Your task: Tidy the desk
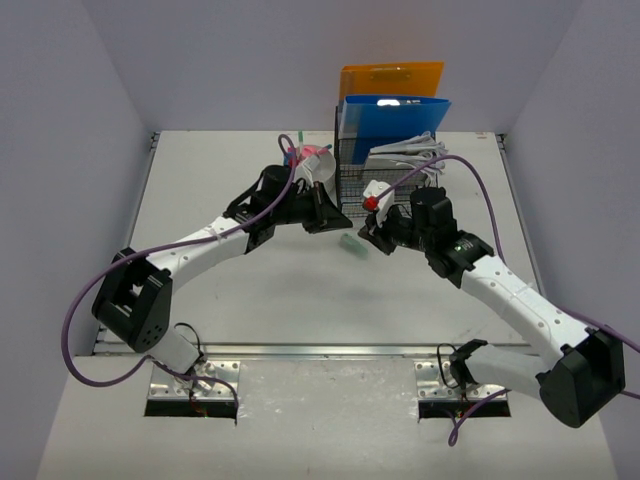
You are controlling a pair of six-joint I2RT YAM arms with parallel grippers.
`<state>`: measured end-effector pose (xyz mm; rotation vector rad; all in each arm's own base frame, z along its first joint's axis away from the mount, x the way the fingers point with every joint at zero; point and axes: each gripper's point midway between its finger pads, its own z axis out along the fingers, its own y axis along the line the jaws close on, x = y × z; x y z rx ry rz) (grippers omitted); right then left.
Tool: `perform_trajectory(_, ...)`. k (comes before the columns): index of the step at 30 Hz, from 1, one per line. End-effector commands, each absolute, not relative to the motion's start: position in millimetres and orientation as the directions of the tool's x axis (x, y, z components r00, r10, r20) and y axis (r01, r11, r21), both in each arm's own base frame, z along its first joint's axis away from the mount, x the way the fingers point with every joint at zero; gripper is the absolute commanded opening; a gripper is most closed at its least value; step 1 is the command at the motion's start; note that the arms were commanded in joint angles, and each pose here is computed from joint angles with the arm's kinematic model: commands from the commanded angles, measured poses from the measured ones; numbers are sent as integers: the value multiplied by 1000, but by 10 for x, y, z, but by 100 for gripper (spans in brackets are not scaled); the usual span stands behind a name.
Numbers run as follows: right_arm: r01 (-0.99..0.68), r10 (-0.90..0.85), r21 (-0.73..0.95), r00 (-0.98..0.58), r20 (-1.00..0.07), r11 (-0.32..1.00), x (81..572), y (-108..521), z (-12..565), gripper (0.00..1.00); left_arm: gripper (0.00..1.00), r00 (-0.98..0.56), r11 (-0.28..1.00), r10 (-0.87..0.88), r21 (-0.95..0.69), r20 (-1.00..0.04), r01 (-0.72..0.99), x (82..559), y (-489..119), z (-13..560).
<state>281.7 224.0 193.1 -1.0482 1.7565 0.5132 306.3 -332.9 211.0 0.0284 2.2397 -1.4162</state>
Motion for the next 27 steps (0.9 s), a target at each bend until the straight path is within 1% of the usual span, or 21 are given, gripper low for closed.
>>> perform_trajectory(1,-816,-389,-150,-98,-916,559,2903,2272,2143,41,0,-840,485,-261,-817,-476,312,3212,-3212,2250)
perform_trajectory(2,-798,-394,-156,-109,-913,582,2930,2224,2126,47,0,-815,528,-257,-782,-519,331,3286,-3144,2231)
perform_trajectory(3,-773,-397,-154,-135,-908,616,2957,2151,2078,53,4,-788,591,-245,-731,-565,341,3353,-3049,2193)
perform_trajectory(4,-748,-395,-149,-161,-905,647,2976,2084,2028,58,12,-762,652,-229,-676,-606,342,3408,-2943,2150)
perform_trajectory(5,-730,-392,-144,-180,-902,668,2989,2034,1995,59,23,-732,698,-218,-627,-646,346,3459,-2852,2115)
perform_trajectory(6,-712,-390,-139,-201,-899,688,2995,1990,1946,59,29,-718,706,-218,-615,-660,351,3453,-2819,2128)
perform_trajectory(7,-686,-382,-130,-229,-895,716,3003,1935,1889,59,36,-675,745,-212,-564,-707,356,3507,-2722,2132)
perform_trajectory(8,-644,-371,-116,-275,-887,756,3014,1846,1787,59,42,-664,768,-200,-536,-720,350,3521,-2662,2072)
perform_trajectory(10,-604,-370,-102,-339,-865,790,2993,1736,1600,57,46,-646,808,-169,-480,-744,342,3551,-2568,1983)
perform_trajectory(11,-619,-385,-98,-349,-855,779,2957,1728,1521,56,48,-643,809,-161,-473,-748,348,3540,-2553,1939)
perform_trajectory(12,-680,-442,-123,-318,-839,722,2869,1756,1403,54,49,-641,805,-140,-464,-754,370,3515,-2560,1913)
perform_trajectory(14,-825,-509,-113,-229,-830,554,2623,1933,1250,51,49,-647,793,-107,-458,-755,403,3457,-2585,1845)
perform_trajectory(16,-897,-578,-138,-147,-802,420,2481,1979,1085,52,49,-649,771,-71,-454,-757,446,3391,-2621,1833)
perform_trajectory(17,-929,-616,-159,-87,-783,333,2437,2008,1010,54,50,-651,756,-57,-459,-757,467,3346,-2639,1841)
perform_trajectory(20,-967,-683,-195,32,-730,163,2422,2045,867,57,51,-655,703,-33,-483,-755,522,3218,-2698,1892)
perform_trajectory(22,-974,-704,-217,116,-701,56,2517,2118,844,63,53,-661,662,-21,-505,-751,553,3151,-2713,1943)
perform_trajectory(24,-985,-714,-171,129,-688,-14,2543,2189,792,68,59,-678,591,1,-547,-735,593,3032,-2735,2013)
perform_trajectory(27,-987,-723,-138,154,-674,-82,2703,2308,703,72,70,-684,552,-22,-579,-730,600,2998,-2635,2108)
